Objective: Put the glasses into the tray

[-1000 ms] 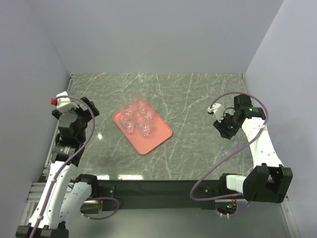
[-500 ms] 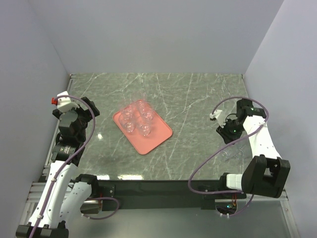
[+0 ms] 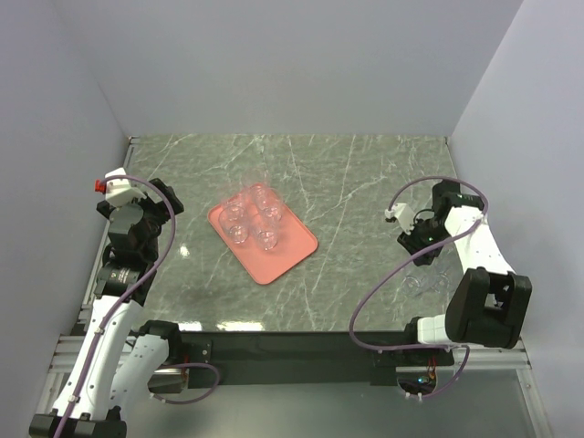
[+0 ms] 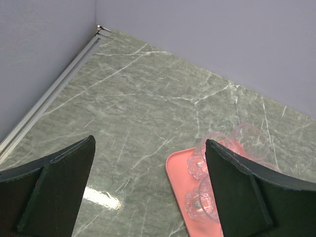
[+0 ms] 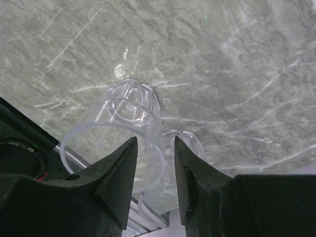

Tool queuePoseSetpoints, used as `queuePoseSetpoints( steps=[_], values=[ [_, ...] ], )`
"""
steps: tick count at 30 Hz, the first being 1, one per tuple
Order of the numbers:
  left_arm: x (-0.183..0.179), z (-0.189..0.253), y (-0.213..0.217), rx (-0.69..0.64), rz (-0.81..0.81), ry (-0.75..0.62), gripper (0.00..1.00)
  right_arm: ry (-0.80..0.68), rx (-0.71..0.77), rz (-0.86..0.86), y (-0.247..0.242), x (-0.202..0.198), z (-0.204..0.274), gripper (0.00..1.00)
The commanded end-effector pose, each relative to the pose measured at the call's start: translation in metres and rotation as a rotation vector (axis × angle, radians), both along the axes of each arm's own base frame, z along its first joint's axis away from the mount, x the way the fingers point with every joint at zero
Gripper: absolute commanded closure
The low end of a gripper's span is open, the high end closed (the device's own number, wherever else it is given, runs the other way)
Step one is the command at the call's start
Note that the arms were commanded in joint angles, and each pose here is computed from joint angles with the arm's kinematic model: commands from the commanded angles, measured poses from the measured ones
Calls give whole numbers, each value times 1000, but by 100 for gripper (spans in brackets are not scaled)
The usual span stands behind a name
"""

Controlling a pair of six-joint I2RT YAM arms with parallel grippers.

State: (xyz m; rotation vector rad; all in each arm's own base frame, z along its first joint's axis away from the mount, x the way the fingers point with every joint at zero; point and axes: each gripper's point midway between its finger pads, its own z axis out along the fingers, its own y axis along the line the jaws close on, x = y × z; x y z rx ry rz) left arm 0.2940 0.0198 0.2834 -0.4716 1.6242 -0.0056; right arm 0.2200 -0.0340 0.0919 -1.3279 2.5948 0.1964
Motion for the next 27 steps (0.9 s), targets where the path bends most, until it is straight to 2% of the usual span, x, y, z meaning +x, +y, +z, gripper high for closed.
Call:
queuePoseSetpoints(
  steps=[1,6,9,15,16,19,27],
  values=[
    [3,6,-1,-3,-9,-33,1,-13,-22,7,-6,6,-3,58],
    [3,5,-1,-2,-9,-31,0,3,-12,7,-5,6,-9,63],
    [3,6,-1,-2,-9,-33,1,2,-6,3,-5,7,-9,70],
    [3,6,-1,-3,-9,-32,1,14,19,-1,0,7,-13,92],
    [3,5,-1,-3,-9,-30,1,7,36,-3,3,8,-11,98],
    [3,5,-2,-3,-11,-31,1,-17,74,-14,10,13,-3,100],
    [3,5,-2,-2,-12,-30,1,-87,304,-51,60,33,43,100]
  ],
)
